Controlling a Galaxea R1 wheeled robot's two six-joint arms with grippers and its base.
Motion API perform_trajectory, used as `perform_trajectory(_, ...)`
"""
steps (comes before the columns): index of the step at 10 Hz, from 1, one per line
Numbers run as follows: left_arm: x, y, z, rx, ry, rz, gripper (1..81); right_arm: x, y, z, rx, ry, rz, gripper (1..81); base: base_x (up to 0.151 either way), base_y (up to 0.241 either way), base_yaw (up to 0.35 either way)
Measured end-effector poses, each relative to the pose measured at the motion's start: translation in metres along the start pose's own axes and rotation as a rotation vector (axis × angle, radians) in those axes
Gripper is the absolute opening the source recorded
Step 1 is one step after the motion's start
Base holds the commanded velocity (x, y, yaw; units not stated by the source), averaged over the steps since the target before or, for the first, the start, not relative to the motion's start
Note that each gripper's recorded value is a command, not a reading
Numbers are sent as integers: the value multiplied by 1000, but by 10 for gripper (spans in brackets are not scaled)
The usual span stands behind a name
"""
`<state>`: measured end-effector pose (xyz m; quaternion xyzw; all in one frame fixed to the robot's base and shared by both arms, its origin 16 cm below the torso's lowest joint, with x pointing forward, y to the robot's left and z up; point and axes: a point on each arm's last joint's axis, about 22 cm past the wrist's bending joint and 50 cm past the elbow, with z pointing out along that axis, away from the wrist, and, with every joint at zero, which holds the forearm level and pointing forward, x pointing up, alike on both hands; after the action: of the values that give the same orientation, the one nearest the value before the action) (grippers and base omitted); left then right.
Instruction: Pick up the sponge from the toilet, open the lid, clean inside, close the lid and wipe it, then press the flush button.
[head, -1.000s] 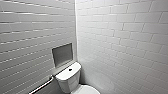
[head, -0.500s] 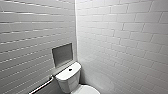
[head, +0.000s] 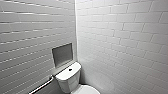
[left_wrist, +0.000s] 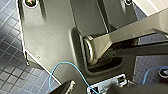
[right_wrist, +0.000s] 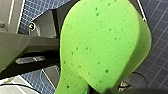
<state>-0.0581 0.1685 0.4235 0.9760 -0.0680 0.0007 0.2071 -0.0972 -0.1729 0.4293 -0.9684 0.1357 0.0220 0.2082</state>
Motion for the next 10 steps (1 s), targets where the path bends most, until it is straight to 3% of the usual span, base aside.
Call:
perform_trajectory(2, 5, 17, -7, -66, 14, 6, 811, -4, -20, -11, 79, -16, -6, 10, 0, 0, 0)
perform_trajectory(5, 5, 6, -23, -84, 21, 14, 811, 0, 0, -25, 71, 11, -12, 10, 0, 0, 0)
perform_trajectory(10, 5, 15, -21, -99, 24, 15, 811, -6, -8, -22, 84, 6, -15, 10, 0, 0, 0)
